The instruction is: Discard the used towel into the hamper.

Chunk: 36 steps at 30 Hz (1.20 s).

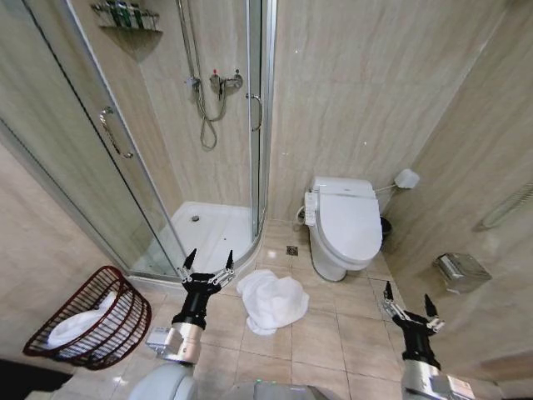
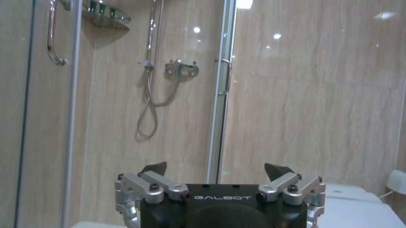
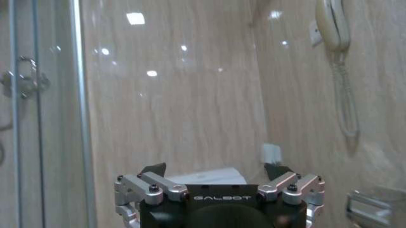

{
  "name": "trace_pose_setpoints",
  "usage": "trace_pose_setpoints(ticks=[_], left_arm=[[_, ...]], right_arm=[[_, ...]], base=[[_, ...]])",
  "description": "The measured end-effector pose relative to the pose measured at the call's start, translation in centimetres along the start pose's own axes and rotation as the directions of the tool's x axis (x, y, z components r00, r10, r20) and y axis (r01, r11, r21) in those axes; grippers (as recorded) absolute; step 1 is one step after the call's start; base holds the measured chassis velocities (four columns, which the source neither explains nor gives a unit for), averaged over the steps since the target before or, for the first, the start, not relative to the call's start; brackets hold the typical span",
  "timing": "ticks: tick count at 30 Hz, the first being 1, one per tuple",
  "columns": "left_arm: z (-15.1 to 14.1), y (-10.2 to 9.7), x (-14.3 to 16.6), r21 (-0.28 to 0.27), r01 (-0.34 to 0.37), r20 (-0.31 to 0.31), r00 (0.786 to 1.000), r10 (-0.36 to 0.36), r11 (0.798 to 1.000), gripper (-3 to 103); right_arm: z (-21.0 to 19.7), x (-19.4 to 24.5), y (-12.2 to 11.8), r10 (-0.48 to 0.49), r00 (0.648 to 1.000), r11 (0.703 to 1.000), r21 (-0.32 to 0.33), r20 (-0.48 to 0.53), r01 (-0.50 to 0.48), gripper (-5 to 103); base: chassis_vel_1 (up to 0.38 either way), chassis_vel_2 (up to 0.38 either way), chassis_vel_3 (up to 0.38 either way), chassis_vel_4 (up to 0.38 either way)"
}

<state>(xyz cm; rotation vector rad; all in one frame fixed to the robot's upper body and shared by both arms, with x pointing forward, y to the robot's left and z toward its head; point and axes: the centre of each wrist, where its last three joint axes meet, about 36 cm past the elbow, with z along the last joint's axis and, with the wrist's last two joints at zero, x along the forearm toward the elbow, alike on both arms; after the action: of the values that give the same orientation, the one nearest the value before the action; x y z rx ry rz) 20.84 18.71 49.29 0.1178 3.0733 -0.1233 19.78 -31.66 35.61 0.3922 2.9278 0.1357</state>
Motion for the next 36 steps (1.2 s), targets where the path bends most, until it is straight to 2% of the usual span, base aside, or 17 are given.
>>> trace_pose_setpoints(ticks=[5,9,16,36], left_arm=[[0.0,0.0,0.0,0.0,0.0,0.0,1.0,0.0,1.0,100],[0.0,0.0,0.0,0.0,0.0,0.0,1.0,0.0,1.0,100],[0.0,0.0,0.0,0.0,0.0,0.0,1.0,0.0,1.0,100],[0.0,0.0,0.0,0.0,0.0,0.0,1.0,0.0,1.0,100]], right_arm=[[0.0,-0.1,0.1,-0.026,0.999,1.0,0.001,0.041,0.026,100],[0.1,0.2,-0.3,-0.033,0.997,0.999,0.031,0.075,0.03,100],[0.3,0.6,-0.7,-0.027,0.997,0.998,0.051,0.077,0.023,100],[0.0,0.9,-0.4,-0.035,0.998,0.998,0.048,0.045,0.033,100]], base=[[0.0,0.0,0.0,0.0],[0.0,0.0,0.0,0.0],[0.0,0.0,0.0,0.0],[0.0,0.0,0.0,0.0]])
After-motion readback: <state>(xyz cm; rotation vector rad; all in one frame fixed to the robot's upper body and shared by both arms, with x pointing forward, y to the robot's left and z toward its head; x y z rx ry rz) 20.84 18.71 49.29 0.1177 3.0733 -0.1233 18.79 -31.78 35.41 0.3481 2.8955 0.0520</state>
